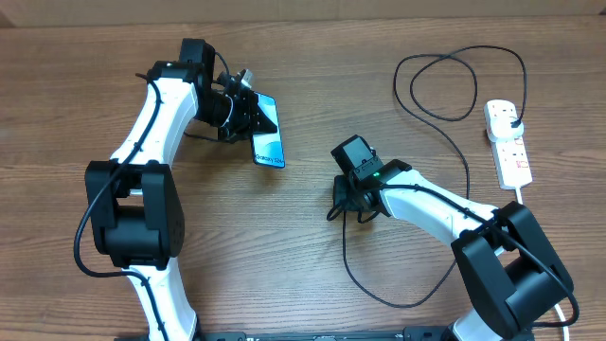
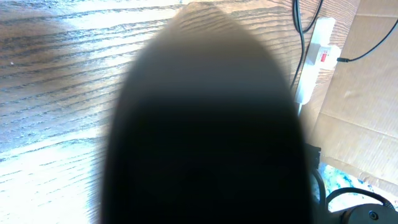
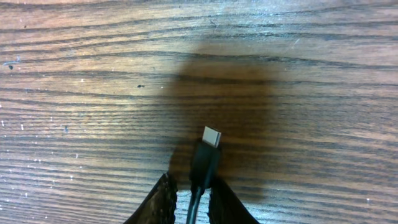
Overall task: Plug charger to phone and switch on socket
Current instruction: 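Lift the cable end with the right gripper toward the phone's bottom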
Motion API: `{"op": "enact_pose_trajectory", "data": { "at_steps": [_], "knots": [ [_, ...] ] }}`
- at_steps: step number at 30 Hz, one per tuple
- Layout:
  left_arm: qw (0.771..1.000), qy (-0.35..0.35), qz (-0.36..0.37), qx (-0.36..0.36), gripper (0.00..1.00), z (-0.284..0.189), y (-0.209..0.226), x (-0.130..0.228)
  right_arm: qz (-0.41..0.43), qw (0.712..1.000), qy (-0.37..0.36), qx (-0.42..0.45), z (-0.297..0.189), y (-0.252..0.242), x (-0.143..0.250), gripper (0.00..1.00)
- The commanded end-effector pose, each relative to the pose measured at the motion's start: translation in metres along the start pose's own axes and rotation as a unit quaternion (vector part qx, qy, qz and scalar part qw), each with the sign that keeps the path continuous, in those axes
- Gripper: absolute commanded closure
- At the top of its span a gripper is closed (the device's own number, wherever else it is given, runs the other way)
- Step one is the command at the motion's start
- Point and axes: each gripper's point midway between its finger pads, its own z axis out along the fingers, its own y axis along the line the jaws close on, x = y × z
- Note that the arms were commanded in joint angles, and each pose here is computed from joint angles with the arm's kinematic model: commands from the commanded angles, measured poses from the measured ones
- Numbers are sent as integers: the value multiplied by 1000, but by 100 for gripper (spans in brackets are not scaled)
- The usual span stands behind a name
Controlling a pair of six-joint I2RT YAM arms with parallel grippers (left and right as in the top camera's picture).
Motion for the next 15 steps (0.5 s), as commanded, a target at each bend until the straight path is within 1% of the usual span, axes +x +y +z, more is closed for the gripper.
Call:
{"op": "enact_pose_trajectory", "data": {
  "at_steps": [1, 2, 5, 7, 9, 11, 12, 14, 15],
  "knots": [
    [999, -16, 26, 26, 96, -15, -25, -2, 1, 1000, 8, 22, 9, -10, 7, 94],
    [999, -15, 26, 26, 96, -15, -25, -2, 1, 1000, 8, 22, 9, -10, 7, 96],
    [999, -11, 22, 31, 96, -16, -26, 0, 1, 1000, 10, 18, 9, -9, 7, 96],
    [998, -15, 27, 51, 96, -19, -30, -3, -1, 1000, 7, 18, 4, -8, 3, 96],
    [991, -21, 70, 114, 96, -29, -50, -6, 6, 1000, -2, 8, -10, -8, -9, 97],
    [978, -29, 112, 176, 96, -43, -68, -7, -23, 999, -9, -40, -28, 4, -21, 97],
    [968, -34, 134, 207, 96, -51, -77, -7, -40, 993, -16, -106, -53, 19, -32, 97],
    [947, -50, 177, 262, 96, -76, -91, -4, -80, 968, -22, -237, -100, 44, -37, 96],
    [937, -56, 194, 285, 96, -87, -98, -1, -101, 950, -19, -296, -120, 55, -33, 96]
  ]
}}
